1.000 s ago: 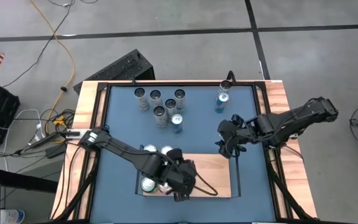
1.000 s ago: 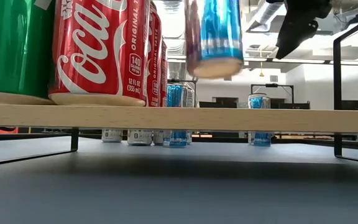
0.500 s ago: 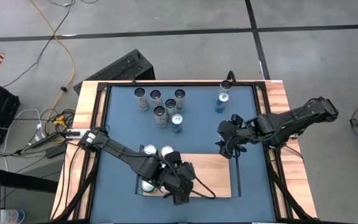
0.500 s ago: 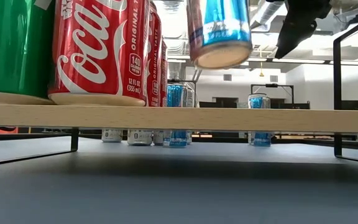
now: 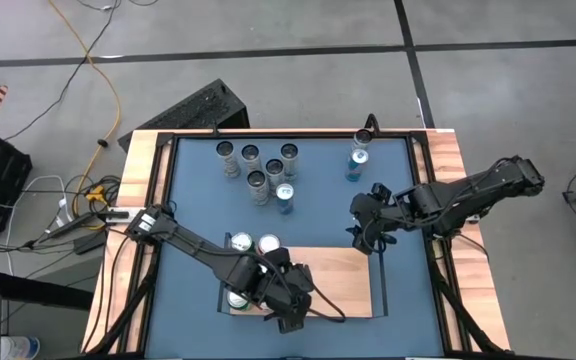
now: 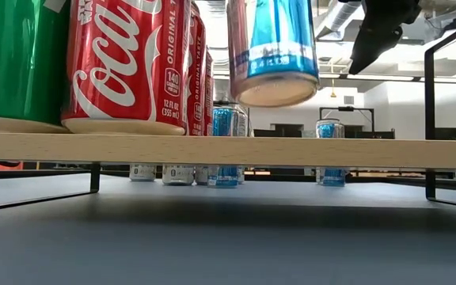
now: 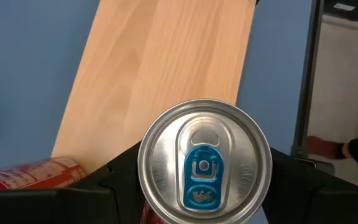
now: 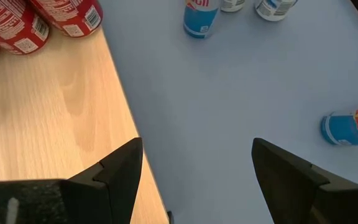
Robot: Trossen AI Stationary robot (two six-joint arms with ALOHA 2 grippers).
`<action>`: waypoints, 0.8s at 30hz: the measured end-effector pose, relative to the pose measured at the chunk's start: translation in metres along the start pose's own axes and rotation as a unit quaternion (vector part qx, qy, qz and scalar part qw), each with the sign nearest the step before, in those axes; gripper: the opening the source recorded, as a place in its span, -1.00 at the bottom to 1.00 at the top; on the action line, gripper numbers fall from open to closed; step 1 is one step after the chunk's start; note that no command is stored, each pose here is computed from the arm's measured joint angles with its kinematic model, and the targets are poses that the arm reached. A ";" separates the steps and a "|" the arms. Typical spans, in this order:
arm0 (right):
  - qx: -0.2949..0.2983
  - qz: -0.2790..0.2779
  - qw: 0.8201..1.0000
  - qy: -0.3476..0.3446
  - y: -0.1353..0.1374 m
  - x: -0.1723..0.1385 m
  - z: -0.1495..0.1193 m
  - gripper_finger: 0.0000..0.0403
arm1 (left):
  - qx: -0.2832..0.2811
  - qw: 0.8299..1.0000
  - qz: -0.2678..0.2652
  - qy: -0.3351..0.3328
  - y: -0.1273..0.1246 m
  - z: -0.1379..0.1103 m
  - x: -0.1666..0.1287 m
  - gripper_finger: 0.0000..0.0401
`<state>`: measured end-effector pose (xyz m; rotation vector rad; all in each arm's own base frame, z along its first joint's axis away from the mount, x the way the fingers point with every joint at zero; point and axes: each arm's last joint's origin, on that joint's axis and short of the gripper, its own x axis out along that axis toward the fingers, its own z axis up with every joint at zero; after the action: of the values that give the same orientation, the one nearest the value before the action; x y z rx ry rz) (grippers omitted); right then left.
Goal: Place canned beverage on shelf
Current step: Put the bottom right blue soda can on the shelf
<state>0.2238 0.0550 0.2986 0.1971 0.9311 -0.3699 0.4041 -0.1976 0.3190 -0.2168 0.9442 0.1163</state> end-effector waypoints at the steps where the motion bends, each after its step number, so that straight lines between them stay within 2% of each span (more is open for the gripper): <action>1: 0.000 0.000 1.000 0.000 0.000 0.000 0.000 0.42 | 0.000 1.000 0.000 0.000 0.000 0.000 0.000 0.14; 9: -0.001 0.000 1.000 0.000 0.000 0.000 0.000 0.42 | 0.008 1.000 -0.013 0.019 -0.005 -0.004 0.016 0.14; 16: -0.002 0.000 1.000 0.001 0.000 0.000 0.000 0.42 | 0.012 0.999 0.016 0.031 -0.001 -0.007 0.015 0.14; 24: -0.002 -0.006 1.000 -0.003 0.000 0.000 0.000 0.42 | 0.011 0.999 0.012 0.035 -0.008 -0.012 0.026 0.14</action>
<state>0.2237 0.0546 0.2986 0.1858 0.9270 -0.3800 0.4113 -0.2085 0.2921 -0.1894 1.0182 0.1211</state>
